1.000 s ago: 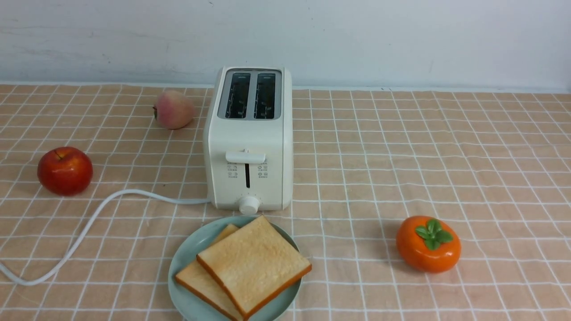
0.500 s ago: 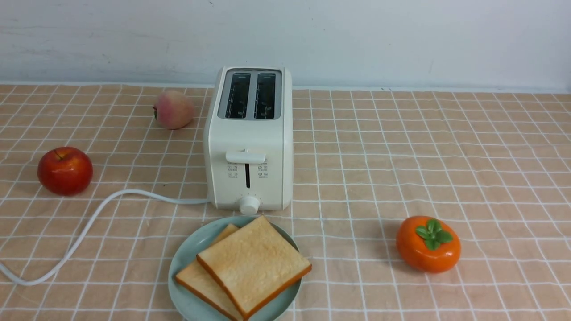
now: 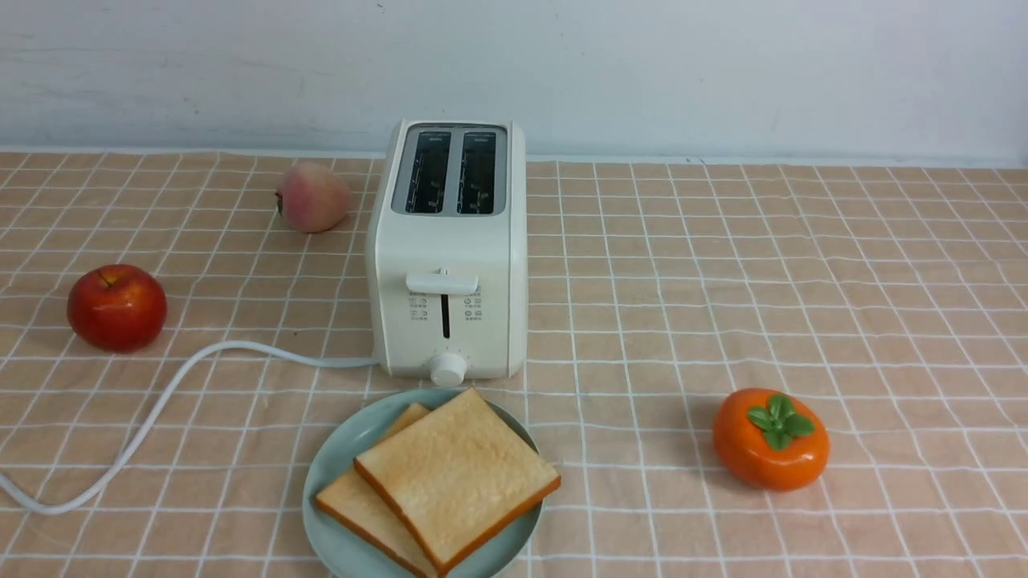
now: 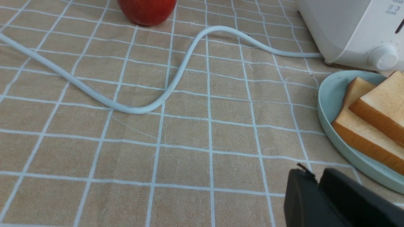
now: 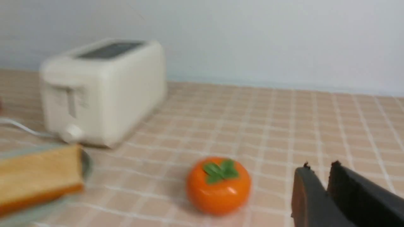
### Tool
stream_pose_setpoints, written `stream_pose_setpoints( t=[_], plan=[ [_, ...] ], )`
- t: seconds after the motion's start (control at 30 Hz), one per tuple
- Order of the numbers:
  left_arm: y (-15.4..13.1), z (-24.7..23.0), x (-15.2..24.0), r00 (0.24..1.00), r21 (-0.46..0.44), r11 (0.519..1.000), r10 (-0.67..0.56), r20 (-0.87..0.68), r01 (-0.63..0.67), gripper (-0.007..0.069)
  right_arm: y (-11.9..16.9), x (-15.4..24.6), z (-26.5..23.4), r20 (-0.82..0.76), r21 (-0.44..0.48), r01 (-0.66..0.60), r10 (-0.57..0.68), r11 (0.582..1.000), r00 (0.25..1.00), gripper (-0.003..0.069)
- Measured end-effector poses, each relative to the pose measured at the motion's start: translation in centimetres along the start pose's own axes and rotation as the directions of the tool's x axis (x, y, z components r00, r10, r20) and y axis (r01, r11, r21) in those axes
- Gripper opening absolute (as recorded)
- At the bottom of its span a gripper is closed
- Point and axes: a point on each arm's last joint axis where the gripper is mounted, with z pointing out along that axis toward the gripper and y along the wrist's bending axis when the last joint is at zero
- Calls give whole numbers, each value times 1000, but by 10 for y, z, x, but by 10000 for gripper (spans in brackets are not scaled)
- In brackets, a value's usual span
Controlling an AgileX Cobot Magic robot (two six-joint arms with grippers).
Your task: Take toasted bread from bread machine on light coffee tablecloth place on plate.
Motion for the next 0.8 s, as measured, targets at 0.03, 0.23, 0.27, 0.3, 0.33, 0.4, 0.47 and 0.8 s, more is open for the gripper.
stream_pose_setpoints(
  t=[0.03, 0.23, 0.27, 0.3, 0.33, 0.4, 0.47, 0.8],
  plan=[
    [0, 0, 0, 1000, 0, 1000, 0, -1, 0, 72, -3, 20, 3, -85, 56, -8, 13, 998, 996, 111],
    [0, 0, 0, 1000, -1, 1000, 0, -3, 0, 74, -7, 33, 2, -177, 154, -78, 105, 985, 979, 116],
    [0, 0, 0, 1000, -1, 1000, 0, -3, 0, 74, -7, 33, 2, -176, 154, -79, 107, 985, 979, 116],
    [0, 0, 0, 1000, -1, 1000, 0, -3, 0, 74, -7, 33, 2, -175, 155, -87, 114, 984, 978, 116],
    [0, 0, 0, 1000, -1, 1000, 0, -3, 0, 74, -7, 33, 2, -174, 154, -96, 123, 983, 977, 116],
    [0, 0, 0, 1000, -1, 1000, 0, -3, 0, 74, -7, 33, 2, -175, 154, -102, 129, 983, 976, 118],
    [0, 0, 0, 1000, -1, 1000, 0, -3, 0, 75, -7, 33, 2, -175, 153, -104, 131, 983, 976, 121],
    [0, 0, 0, 1000, -1, 1000, -1, -3, 1, 85, -7, 33, 2, -178, 154, -104, 131, 983, 975, 138]
  ],
)
